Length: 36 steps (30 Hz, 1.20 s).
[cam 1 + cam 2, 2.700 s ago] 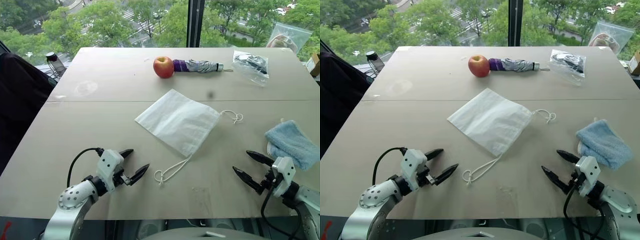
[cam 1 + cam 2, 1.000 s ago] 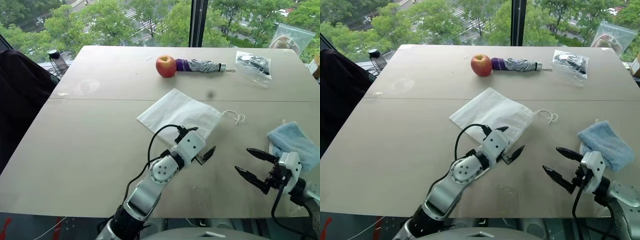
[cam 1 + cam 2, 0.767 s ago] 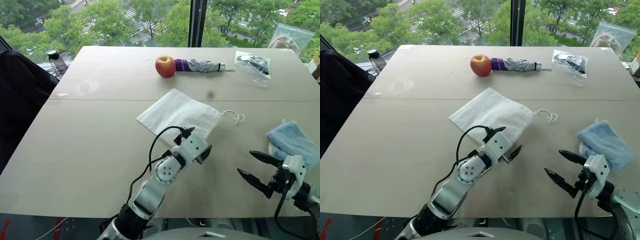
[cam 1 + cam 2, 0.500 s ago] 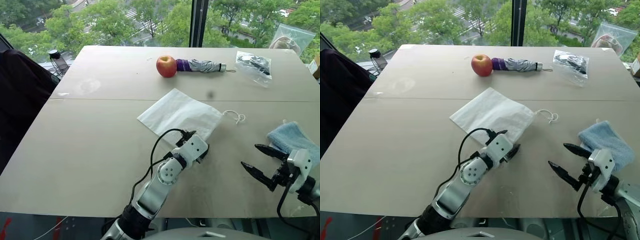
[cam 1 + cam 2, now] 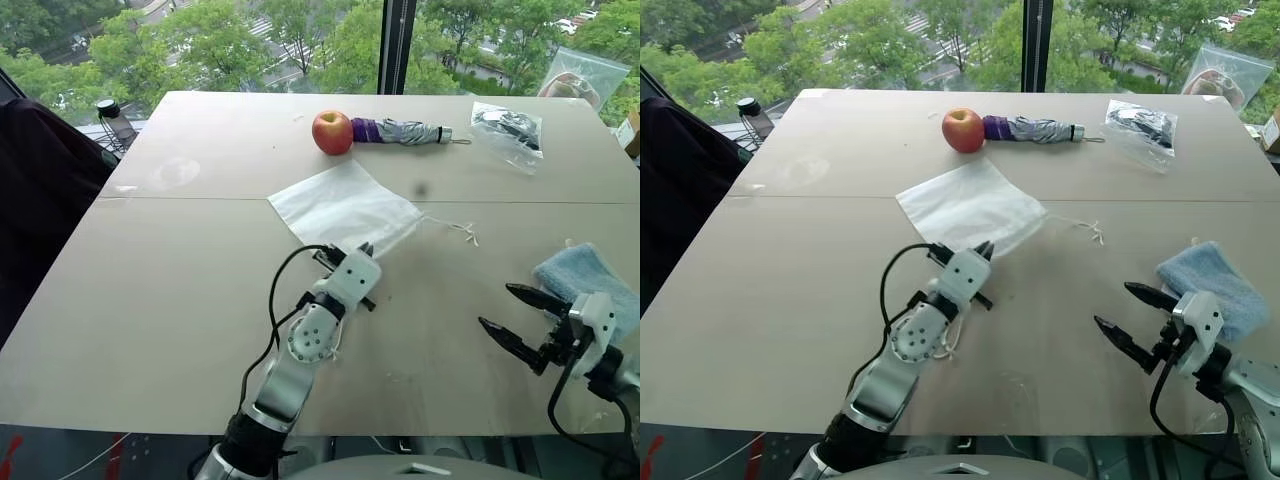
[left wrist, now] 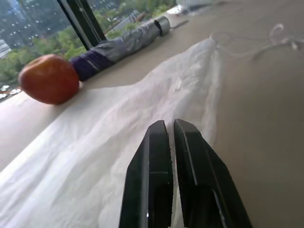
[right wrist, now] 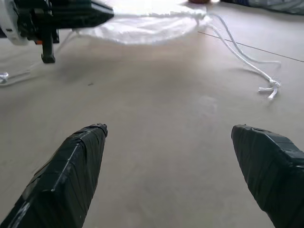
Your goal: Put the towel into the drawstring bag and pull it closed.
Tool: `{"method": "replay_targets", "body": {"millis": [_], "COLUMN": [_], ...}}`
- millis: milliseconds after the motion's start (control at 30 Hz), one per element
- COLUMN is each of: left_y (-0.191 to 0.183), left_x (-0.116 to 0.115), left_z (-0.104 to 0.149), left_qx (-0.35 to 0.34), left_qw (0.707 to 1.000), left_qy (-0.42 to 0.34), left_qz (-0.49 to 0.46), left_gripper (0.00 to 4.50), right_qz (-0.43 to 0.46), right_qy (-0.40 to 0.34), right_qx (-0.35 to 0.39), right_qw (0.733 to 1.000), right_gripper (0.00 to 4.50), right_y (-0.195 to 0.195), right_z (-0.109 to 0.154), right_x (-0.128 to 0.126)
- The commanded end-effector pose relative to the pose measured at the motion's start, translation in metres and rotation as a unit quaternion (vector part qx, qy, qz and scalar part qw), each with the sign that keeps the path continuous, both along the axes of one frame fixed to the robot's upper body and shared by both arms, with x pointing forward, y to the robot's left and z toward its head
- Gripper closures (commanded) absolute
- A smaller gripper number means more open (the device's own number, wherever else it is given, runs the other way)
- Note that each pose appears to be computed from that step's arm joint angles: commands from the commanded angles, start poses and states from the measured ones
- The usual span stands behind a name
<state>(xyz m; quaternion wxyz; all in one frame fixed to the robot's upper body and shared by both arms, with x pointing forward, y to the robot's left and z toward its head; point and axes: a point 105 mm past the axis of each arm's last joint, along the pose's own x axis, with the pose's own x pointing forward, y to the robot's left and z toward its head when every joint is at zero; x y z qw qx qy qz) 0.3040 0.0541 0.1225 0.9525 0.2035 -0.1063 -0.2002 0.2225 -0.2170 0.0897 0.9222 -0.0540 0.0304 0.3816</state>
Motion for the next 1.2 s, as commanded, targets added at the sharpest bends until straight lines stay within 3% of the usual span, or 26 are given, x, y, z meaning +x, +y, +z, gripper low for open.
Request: {"method": "replay_targets", "body": {"millis": [33,267,367,467,667,933,1067,1200], "left_y": [0.016,0.041,0.044,0.042,0.029,0.038,0.076,0.112], "left_x": [0.003,0.018,0.024,0.025,0.004,-0.018,-0.027,-0.018], "left_z": [0.030,0.036,0.039,0.039,0.003,-0.023,-0.025,-0.003], "left_qx": [-0.054,-0.061,-0.056,-0.054,0.021,0.100,0.102,0.104], "left_qw": [0.998,0.996,0.996,0.997,0.998,0.991,0.992,0.993], "left_qy": [-0.037,-0.047,-0.050,-0.045,0.001,-0.007,-0.009,-0.043], "left_qz": [0.014,0.053,0.050,0.035,-0.057,-0.093,-0.074,-0.021], "left_gripper": [4.27,4.27,4.27,4.27,4.27,0.79,0.79,0.79], "right_qz": [-0.001,-0.052,-0.147,-0.209,-0.252,-0.163,-0.143,-0.110], "right_qy": [-0.020,-0.065,-0.096,-0.115,-0.102,-0.081,-0.050,-0.022], "right_qx": [0.002,0.009,-0.035,-0.066,-0.108,-0.008,-0.018,-0.011], "right_qw": [1.000,0.996,0.984,0.969,0.956,0.983,0.988,0.994], "right_gripper": [0.00,0.00,0.00,0.00,0.00,0.00,0.00,0.00], "right_y": [0.004,-0.002,-0.031,-0.059,-0.085,-0.040,-0.036,-0.028], "right_z": [0.002,0.010,0.037,0.064,0.064,0.056,0.043,0.033], "right_x": [0.004,0.025,0.048,0.052,0.043,0.023,0.014,0.006]}}
